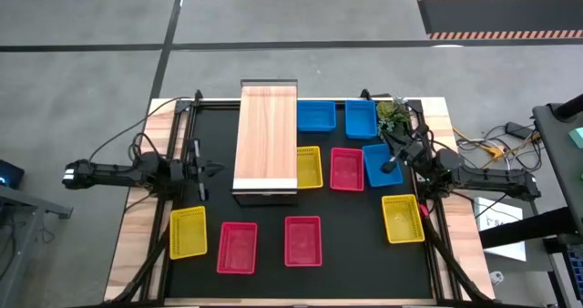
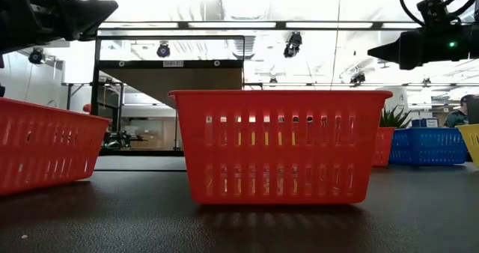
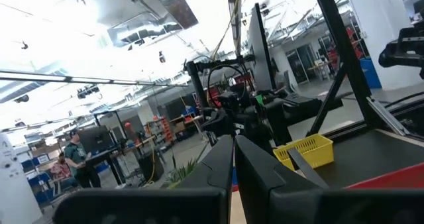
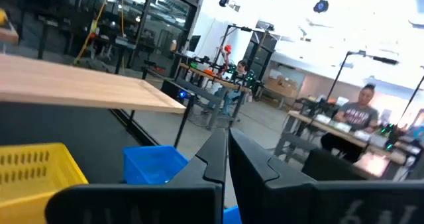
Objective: Stack baskets on shelf by color
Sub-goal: Put the bottom left red bin on the shelf
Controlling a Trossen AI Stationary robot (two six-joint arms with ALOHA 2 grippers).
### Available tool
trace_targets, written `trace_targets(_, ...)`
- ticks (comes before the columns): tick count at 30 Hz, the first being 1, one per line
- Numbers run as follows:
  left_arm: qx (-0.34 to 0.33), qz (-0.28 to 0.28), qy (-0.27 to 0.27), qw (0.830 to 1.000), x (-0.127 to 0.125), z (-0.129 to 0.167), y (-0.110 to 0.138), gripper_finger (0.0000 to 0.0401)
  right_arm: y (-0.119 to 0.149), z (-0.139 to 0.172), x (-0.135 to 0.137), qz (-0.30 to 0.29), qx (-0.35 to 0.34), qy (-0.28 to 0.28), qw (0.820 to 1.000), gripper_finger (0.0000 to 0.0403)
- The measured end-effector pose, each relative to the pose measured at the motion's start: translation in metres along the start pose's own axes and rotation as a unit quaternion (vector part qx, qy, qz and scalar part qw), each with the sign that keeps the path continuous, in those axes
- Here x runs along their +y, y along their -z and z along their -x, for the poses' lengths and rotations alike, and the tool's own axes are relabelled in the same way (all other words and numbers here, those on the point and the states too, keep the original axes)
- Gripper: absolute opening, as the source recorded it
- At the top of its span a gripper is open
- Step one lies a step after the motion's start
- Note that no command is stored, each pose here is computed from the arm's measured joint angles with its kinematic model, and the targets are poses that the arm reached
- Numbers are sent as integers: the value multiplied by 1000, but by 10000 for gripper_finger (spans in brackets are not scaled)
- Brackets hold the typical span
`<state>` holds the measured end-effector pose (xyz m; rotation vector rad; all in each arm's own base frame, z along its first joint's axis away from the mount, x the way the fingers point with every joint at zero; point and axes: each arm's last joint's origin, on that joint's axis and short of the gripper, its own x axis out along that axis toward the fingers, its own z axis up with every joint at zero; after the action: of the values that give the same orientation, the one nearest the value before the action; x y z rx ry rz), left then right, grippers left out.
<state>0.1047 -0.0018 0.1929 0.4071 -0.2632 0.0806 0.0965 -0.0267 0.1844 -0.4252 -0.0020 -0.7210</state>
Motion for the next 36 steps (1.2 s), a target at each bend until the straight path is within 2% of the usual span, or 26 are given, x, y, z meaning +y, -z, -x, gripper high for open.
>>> trace_targets(4, 0, 0, 0, 1000, 0, 0, 0, 1, 0, 0, 0, 3, 0, 0, 1000, 9)
trace_targets(6, 0, 0, 0, 1000, 0, 0, 0, 1, 0, 0, 0, -14, -1, -2, 1000, 9)
trace_targets(8, -9, 0, -4, 1000, 1, 0, -2, 1, -1, 0, 1, -96, -9, -23, 995, 9)
trace_targets(11, -49, 3, -22, 999, 4, 0, -9, 1, -2, 0, 4, -259, -16, -73, 963, 9)
trace_targets(13, -85, 5, -38, 996, 7, 1, -16, 1, -3, 0, 4, -301, -17, -79, 950, 9)
trace_targets(18, -158, 24, -68, 985, 14, 5, -30, 1, -3, 0, 4, -312, -16, -82, 946, 9)
trace_targets(21, -176, 83, -65, 979, 15, 6, -32, 1, -3, 0, 4, -312, -16, -82, 946, 9)
trace_targets(27, -189, 107, -65, 974, 17, 7, -36, 1, -3, 0, 4, -312, -16, -82, 946, 9)
trace_targets(29, -205, 145, -63, 966, 18, 8, -38, 1, -3, 0, 4, -312, -16, -82, 946, 9)
trace_targets(32, -224, 236, -49, 944, 19, 9, -41, 1, -3, 0, 4, -320, -16, -83, 944, 9)
trace_targets(36, -232, 279, -43, 931, 22, 8, -46, 1, -9, 1, 1, -344, -46, -88, 934, 9)
